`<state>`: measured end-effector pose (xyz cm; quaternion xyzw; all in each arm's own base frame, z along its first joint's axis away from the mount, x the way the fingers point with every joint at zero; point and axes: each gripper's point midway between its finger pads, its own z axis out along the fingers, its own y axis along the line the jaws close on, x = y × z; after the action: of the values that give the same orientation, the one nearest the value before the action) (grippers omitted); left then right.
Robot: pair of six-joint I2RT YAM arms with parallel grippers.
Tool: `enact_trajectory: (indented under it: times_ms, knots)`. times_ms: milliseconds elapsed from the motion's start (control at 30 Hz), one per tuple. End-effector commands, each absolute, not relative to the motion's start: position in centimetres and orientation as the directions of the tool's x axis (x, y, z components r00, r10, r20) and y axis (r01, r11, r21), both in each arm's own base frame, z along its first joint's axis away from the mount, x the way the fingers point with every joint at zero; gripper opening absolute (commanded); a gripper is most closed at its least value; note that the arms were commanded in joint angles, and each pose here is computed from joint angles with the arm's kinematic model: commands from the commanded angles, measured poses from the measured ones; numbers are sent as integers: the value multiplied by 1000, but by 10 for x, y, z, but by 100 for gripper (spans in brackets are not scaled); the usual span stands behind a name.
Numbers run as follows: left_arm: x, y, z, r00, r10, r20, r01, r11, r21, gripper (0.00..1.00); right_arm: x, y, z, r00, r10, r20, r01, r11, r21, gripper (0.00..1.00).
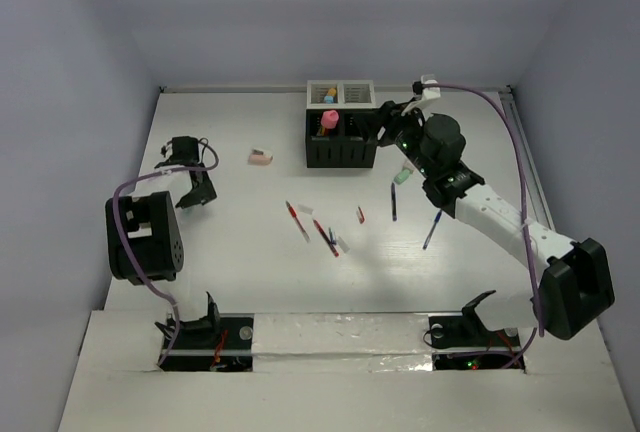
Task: Sort the stationery into containers
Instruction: Pick up the pen from the corner of the board.
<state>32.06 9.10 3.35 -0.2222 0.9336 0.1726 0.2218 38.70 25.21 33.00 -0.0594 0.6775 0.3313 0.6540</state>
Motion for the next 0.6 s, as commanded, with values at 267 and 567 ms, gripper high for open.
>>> enact_trajectory:
  times_ms: [267,567]
  knots:
    - [346,83,3,-852,-292,-434,-399,900,178,56,369,254,358,-94,402,-911,-588,716,377,58]
    - [340,63,-7,-864,-316,-391,-376,923,85,32,375,250,353,-98,384,-918,-559,742,370,59]
